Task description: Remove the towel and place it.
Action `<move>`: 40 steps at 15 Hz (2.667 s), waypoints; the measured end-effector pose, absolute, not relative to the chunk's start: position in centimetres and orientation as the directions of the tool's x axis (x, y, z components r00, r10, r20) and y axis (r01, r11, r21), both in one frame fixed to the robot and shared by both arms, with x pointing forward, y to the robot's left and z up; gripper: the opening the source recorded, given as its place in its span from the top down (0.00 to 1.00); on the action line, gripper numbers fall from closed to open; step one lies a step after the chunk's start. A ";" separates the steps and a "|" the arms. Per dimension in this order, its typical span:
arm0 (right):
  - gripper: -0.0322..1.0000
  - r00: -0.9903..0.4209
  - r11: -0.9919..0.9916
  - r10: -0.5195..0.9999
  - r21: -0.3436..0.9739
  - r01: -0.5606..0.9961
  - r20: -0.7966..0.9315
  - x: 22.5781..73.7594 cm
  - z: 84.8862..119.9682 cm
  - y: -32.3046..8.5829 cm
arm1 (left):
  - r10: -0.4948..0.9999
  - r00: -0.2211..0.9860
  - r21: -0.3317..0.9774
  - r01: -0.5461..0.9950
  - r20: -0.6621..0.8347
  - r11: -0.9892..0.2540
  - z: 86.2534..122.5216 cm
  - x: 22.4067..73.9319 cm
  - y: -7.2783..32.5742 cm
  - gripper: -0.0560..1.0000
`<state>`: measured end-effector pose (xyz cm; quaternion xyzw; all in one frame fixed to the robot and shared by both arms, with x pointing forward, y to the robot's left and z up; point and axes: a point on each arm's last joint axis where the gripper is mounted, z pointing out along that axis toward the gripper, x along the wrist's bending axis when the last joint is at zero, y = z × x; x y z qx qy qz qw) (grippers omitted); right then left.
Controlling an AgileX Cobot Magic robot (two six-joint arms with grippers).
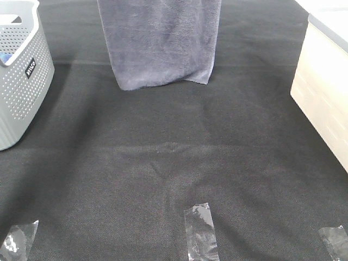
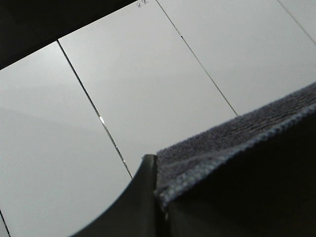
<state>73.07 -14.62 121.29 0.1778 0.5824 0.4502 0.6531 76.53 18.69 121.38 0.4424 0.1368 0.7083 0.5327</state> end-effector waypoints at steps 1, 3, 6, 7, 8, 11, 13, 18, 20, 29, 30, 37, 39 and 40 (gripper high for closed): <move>0.95 -0.082 0.531 0.796 0.756 -0.382 -0.600 73.0 121.4 -14.6 | 0.876 -0.042 0.664 -0.635 0.481 -0.395 121.4 76.5 18.7 0.95; 0.95 -0.082 0.531 0.796 0.757 -0.381 -0.600 73.0 121.4 -14.6 | 0.876 -0.048 0.658 -0.642 0.479 -0.394 121.7 76.4 18.8 0.95; 0.95 -0.090 0.536 0.794 0.761 -0.365 -0.602 73.1 121.3 -14.7 | 0.875 -0.051 0.669 -0.624 0.481 -0.404 121.6 76.5 19.1 0.95; 0.95 -0.096 0.535 0.795 0.766 -0.357 -0.600 73.1 121.2 -14.7 | 0.875 -0.049 0.678 -0.611 0.482 -0.408 121.5 76.6 19.2 0.95; 0.95 -0.101 0.532 0.796 0.770 -0.352 -0.596 73.1 121.1 -14.6 | 0.874 -0.047 0.689 -0.596 0.484 -0.413 121.4 76.7 19.2 0.95; 0.95 -0.150 0.506 0.817 0.818 -0.274 -0.557 73.3 120.4 -14.7 | 0.881 -0.032 0.717 -0.568 0.473 -0.405 121.1 76.9 19.3 0.95; 0.95 -0.208 0.459 0.848 0.872 -0.171 -0.487 73.4 119.5 -14.8 | 0.906 0.018 0.802 -0.475 0.422 -0.364 120.3 77.4 19.4 0.95; 0.95 -0.382 0.347 0.890 0.913 0.214 -0.249 70.4 119.5 -15.3 | 0.918 0.146 0.923 0.058 0.369 -0.380 118.6 75.6 17.0 0.95; 0.95 -0.429 0.333 0.884 0.893 0.302 -0.185 68.2 120.9 -15.6 | 0.916 0.200 0.897 0.216 0.347 -0.387 120.2 72.9 16.8 0.95; 0.95 -0.552 0.378 0.833 0.688 0.619 0.039 62.0 121.8 -16.0 | 0.932 0.316 0.803 0.500 0.179 -0.324 123.2 66.4 17.6 0.95; 0.95 -0.548 0.372 0.835 0.688 0.624 0.045 61.7 121.9 -16.0 | 0.931 0.323 0.785 0.527 0.169 -0.325 122.9 66.0 17.6 0.95; 0.95 -0.550 0.361 0.821 0.605 0.710 0.156 56.2 121.0 -17.0 | 0.935 0.350 0.660 0.689 0.059 -0.300 121.6 57.6 19.4 0.95; 0.95 -0.551 0.357 0.815 0.591 0.723 0.181 53.8 121.0 -17.5 | 0.935 0.352 0.640 0.712 0.029 -0.288 121.2 54.8 20.0 0.95; 0.95 -0.553 0.357 0.810 0.581 0.731 0.198 52.3 120.8 -17.6 | 0.938 0.348 0.624 0.730 0.010 -0.277 120.7 53.4 20.3 0.95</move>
